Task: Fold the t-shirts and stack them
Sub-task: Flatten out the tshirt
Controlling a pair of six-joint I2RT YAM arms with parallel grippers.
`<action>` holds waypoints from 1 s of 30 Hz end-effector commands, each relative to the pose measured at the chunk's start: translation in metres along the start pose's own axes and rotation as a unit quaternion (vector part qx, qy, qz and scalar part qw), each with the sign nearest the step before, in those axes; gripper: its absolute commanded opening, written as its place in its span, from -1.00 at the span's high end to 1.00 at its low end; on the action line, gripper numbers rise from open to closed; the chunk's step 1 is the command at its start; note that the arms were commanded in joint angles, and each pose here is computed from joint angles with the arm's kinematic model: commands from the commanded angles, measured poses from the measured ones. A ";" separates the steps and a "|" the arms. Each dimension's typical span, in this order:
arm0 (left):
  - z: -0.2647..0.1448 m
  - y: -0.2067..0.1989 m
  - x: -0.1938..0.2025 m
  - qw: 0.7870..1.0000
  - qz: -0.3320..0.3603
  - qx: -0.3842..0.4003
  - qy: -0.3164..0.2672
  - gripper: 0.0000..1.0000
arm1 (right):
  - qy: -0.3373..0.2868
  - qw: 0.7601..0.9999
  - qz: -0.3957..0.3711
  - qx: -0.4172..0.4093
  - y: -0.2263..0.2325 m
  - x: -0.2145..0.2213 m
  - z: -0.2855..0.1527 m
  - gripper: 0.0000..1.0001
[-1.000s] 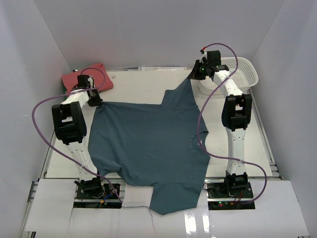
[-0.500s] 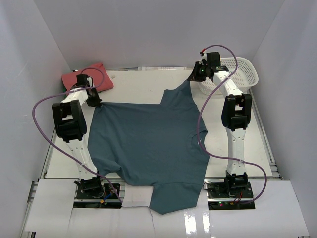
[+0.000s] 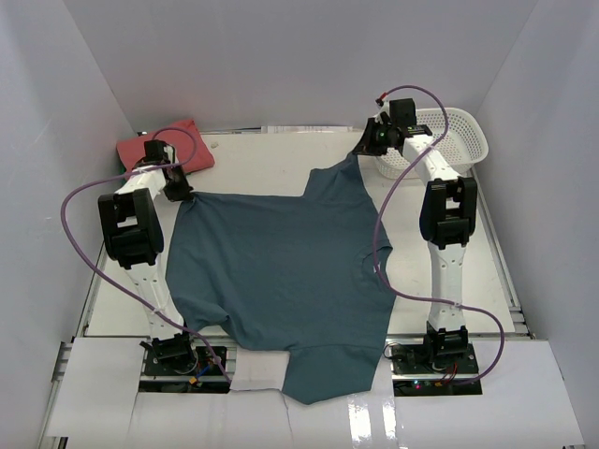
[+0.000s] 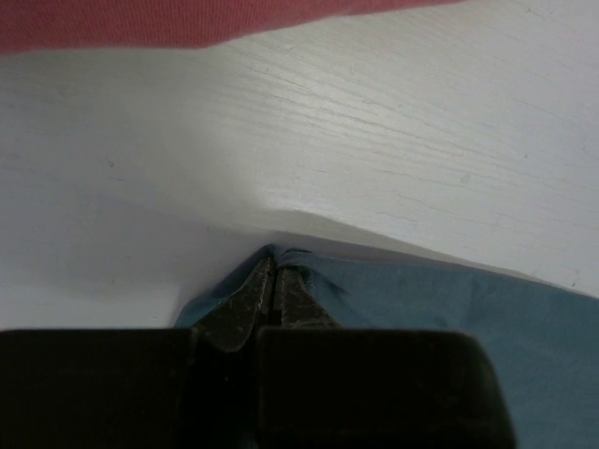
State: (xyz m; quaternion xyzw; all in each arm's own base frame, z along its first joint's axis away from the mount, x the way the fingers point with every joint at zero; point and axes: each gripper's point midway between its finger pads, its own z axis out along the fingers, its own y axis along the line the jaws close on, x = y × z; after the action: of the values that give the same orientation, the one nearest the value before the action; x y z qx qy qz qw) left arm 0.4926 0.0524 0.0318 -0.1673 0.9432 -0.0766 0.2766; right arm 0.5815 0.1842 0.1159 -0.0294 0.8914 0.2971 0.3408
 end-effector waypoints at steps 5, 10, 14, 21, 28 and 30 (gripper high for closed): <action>-0.037 -0.026 -0.037 0.997 0.004 0.055 -0.048 1.00 | -0.065 0.996 -0.043 -0.034 0.047 -0.055 -0.041 0.85; -0.026 -0.024 -0.036 0.998 0.000 0.053 -0.036 1.00 | -0.073 0.996 -0.036 -0.042 0.043 -0.069 -0.035 0.85; -0.012 -0.022 -0.032 0.998 -0.010 0.049 -0.023 1.00 | -0.085 0.995 -0.034 -0.035 0.032 -0.070 -0.026 0.85; 0.004 -0.020 -0.035 0.999 -0.018 0.047 -0.017 1.00 | -0.116 0.992 -0.034 -0.046 0.025 -0.082 -0.014 0.85; 0.020 -0.017 -0.035 0.999 -0.019 0.045 -0.005 1.00 | -0.127 0.990 -0.011 -0.063 0.016 -0.088 0.000 0.85; 0.022 -0.017 -0.034 0.999 -0.019 0.043 -0.003 1.00 | -0.126 0.990 -0.009 -0.065 0.015 -0.087 0.001 0.85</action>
State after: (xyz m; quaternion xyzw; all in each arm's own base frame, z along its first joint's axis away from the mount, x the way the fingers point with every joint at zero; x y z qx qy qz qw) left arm 0.5332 0.0432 0.0295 -0.1711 0.9361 -0.1228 0.2818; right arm 0.6310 0.1833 0.1442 -0.0117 0.8498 0.3330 0.4084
